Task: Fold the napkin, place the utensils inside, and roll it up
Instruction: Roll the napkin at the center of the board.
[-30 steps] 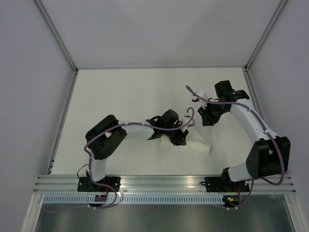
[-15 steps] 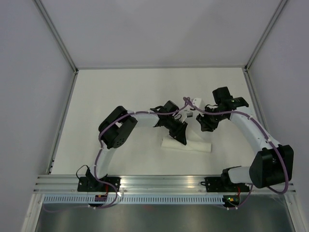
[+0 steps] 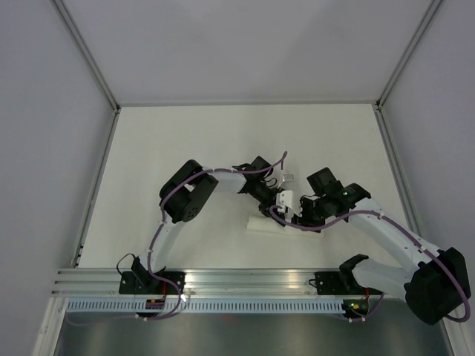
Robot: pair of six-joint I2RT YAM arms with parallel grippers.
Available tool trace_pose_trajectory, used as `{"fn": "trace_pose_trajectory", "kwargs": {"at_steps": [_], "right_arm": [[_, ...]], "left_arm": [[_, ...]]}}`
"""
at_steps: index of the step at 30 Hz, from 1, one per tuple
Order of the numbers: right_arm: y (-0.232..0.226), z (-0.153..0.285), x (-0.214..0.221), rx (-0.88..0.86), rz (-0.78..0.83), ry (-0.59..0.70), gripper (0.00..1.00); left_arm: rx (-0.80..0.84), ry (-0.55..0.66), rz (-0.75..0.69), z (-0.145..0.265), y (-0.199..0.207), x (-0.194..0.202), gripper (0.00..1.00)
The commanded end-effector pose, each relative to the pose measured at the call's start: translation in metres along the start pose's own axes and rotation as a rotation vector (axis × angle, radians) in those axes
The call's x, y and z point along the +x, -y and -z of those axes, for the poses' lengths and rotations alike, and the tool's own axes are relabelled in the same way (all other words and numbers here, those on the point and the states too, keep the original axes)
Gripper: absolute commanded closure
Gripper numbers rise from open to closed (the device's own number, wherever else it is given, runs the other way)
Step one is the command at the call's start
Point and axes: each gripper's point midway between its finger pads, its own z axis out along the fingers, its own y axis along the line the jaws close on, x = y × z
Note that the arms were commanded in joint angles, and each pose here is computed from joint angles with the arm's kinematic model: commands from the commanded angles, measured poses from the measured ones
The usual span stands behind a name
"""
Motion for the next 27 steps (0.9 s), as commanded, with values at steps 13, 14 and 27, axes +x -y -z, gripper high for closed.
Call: {"fn": "trace_pose_trajectory", "kwargs": {"at_steps": [13,14,27], "right_arm": [[-0.002,-0.039,-0.028,0.17,0.136,0.061,0.5],[-0.004,-0.041,-0.026,0.168,0.143,0.051,0.5],[-0.016,-0.069,-0.011,0.124,0.16,-0.067,0.48]], "left_arm": [[0.014,-0.032,0.139,-0.002,-0.012,0.01,0.66],[0.015,-0.034,0.14,-0.002,-0.013,0.011,0.66],[0.046,-0.047,0.152,-0.004,-0.012,0.013,0.66]]}}
